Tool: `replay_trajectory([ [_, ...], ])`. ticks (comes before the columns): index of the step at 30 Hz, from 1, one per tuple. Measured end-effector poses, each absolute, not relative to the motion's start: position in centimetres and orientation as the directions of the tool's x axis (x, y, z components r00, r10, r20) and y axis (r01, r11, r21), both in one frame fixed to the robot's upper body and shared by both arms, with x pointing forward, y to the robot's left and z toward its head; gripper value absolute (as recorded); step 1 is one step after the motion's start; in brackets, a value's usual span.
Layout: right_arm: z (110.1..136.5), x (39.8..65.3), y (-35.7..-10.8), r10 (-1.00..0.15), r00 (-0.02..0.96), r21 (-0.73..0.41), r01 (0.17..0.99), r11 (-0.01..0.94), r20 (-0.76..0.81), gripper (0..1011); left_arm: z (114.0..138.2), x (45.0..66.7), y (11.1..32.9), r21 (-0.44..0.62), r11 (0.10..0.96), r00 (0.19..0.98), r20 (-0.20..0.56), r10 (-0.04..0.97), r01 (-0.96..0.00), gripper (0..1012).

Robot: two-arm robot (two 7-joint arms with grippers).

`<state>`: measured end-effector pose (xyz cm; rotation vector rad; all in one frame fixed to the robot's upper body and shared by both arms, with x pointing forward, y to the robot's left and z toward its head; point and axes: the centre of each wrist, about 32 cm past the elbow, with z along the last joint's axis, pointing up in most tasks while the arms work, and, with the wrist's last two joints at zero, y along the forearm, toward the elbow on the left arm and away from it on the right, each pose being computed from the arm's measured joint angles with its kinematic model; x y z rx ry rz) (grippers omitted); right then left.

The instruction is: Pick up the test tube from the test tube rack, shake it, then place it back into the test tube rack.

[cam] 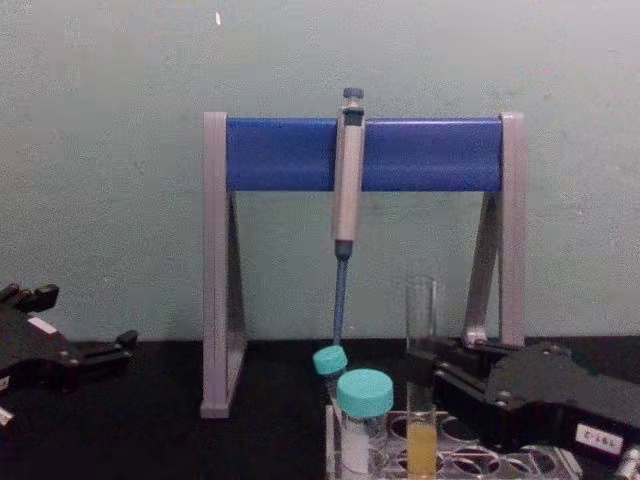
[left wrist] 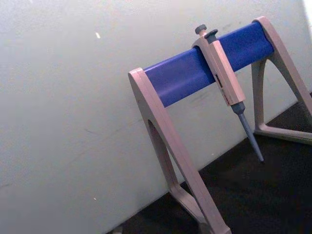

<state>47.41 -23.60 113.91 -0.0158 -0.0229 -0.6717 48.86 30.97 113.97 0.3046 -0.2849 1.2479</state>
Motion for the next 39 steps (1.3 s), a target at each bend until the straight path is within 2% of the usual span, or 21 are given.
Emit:
replay_trajectory([
  [8,113.92,47.41,-23.62,-0.622,0.783,-0.008,0.622,0.783,0.026,221,113.98,48.86,30.97,0.070,0.287,0.292,0.374,0.880,-0.955,1001],
  [11,113.90,47.39,-23.63,-0.621,0.783,-0.012,0.622,0.783,0.026,285,113.97,48.86,30.97,0.070,0.287,0.292,0.374,0.880,-0.955,1001],
  [16,113.90,47.40,-23.63,-0.621,0.783,-0.012,0.622,0.783,0.026,462,113.98,48.86,30.97,0.070,0.287,0.292,0.374,0.880,-0.955,1001],
  [17,113.90,47.40,-23.63,-0.621,0.783,-0.012,0.622,0.783,0.026,462,113.97,48.86,30.97,0.070,0.287,0.292,0.374,0.880,-0.955,1001],
  [19,113.91,47.40,-23.63,-0.621,0.783,-0.011,0.622,0.783,0.026,563,113.98,48.86,30.97,0.070,0.287,0.292,0.374,0.880,-0.955,1001],
  [26,113.92,47.41,-23.63,-0.621,0.784,-0.010,0.621,0.784,0.026,736,113.98,48.86,30.97,0.070,0.287,0.292,0.374,0.880,-0.955,1001],
  [28,113.93,47.41,-23.63,-0.621,0.784,-0.010,0.621,0.784,0.026,837,113.98,48.86,30.97,0.070,0.287,0.292,0.374,0.880,-0.955,1001],
  [29,113.93,47.41,-23.63,-0.621,0.784,-0.010,0.621,0.784,0.026,837,113.98,48.86,30.97,0.070,0.287,0.292,0.374,0.880,-0.955,1001],
  [30,113.93,47.41,-23.63,-0.621,0.784,-0.010,0.621,0.784,0.026,889,113.97,48.86,30.97,0.070,0.287,0.292,0.374,0.880,-0.955,1001],
  [35,113.93,47.41,-23.63,-0.621,0.784,-0.009,0.621,0.784,0.026,1000,113.98,48.86,30.97,0.070,0.287,0.292,0.374,0.880,-0.955,1001],
  [39,113.93,47.41,-23.63,-0.621,0.784,-0.009,0.621,0.784,0.026,1000,113.97,48.86,30.97,0.070,0.287,0.292,0.374,0.880,-0.955,1001],
])
